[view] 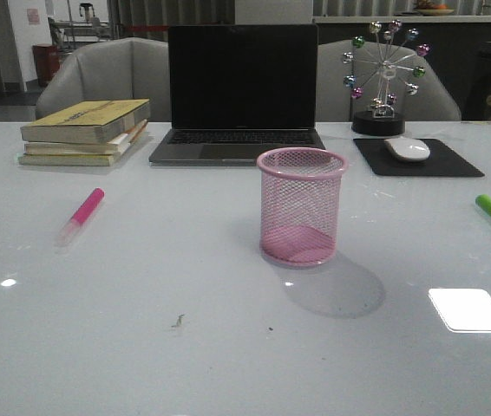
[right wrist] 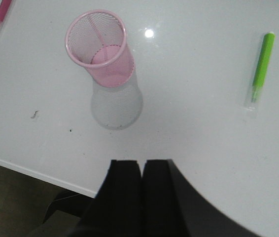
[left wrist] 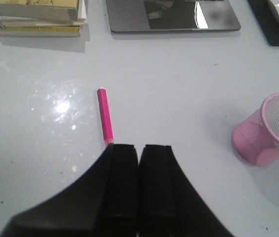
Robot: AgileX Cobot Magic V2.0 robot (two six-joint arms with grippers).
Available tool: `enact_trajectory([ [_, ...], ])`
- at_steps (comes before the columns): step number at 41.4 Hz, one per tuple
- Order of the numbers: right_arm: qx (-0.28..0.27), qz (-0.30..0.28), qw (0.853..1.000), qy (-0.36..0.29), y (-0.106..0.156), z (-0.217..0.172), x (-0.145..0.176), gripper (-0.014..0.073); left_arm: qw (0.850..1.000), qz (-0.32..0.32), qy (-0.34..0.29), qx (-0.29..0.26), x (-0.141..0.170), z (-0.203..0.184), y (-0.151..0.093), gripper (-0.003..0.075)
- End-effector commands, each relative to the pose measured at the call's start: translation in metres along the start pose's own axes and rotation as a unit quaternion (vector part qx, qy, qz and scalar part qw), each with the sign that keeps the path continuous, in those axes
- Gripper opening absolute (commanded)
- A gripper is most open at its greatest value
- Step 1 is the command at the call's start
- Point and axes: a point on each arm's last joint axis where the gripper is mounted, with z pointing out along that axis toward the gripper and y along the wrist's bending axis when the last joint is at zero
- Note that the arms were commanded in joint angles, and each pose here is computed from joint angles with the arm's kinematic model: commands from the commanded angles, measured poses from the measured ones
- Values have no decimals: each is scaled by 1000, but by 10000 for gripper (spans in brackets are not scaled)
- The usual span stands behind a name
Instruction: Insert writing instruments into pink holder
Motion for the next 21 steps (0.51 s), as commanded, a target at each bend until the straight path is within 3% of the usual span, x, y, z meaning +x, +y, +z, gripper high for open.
enact_trajectory([
  [1,-5,0,999,-51,1,-2,-16,87,996,-9,-87,8,-21,-14,-4,91],
  [13,2,7,999,-36,-5,27,-28,105,989,18,-146,-14,-32,-16,-1,92],
  [16,3,7,999,-32,-5,30,-29,158,989,28,-146,-20,-32,-16,0,92],
  [21,6,4,999,-44,-6,31,-31,377,988,38,-151,-27,-33,-16,1,139],
])
